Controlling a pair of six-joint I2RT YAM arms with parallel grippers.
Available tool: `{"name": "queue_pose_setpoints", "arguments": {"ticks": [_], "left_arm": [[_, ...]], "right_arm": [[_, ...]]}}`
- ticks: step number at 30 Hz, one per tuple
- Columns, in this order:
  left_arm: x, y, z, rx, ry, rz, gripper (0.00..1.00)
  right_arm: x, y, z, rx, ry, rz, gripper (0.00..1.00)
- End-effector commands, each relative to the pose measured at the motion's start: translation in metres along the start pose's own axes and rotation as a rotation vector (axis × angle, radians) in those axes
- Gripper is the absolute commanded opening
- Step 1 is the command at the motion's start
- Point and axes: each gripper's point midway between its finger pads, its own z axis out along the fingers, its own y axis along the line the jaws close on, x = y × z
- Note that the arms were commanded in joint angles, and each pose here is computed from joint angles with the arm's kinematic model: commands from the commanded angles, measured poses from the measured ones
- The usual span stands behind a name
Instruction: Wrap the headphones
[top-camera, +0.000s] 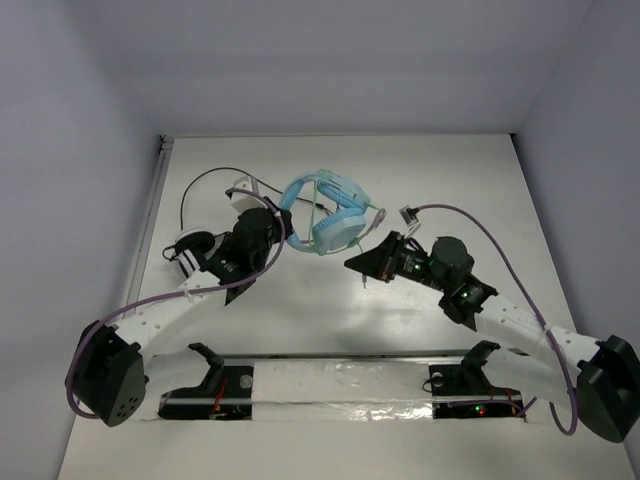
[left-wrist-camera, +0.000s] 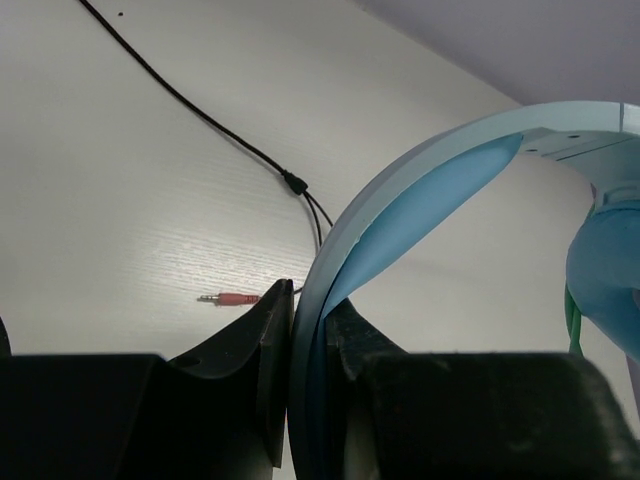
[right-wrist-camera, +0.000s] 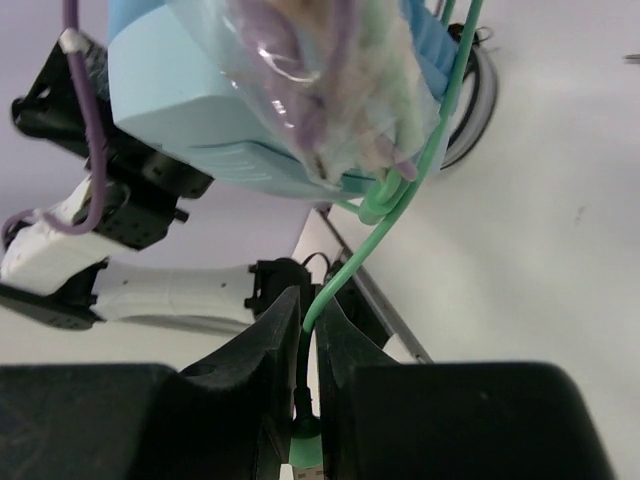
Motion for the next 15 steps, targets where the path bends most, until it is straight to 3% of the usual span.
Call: {"name": "queue_pose_setpoints", "arguments": {"ticks": [1,8,15], "left_arm": [[-0.019,-0.012,0.006,0.002,-0.117,-0.058,0.00],[0.019,-0.025,0.029,-0.006,-0.056,-0.003,0.00],[0.065,-0.034,0.063,-0.017,0.022,0.055,0.00]], "right_arm": [[0.000,-0.010,-0.004,0.061,-0.043,0.000,0.16],[0.004,-0.046,-0.017,0.215,-0.082,0.030,0.19],[-0.003,-0.110,-0.040,0.532,-0.163,-0.012,0.30]]}}
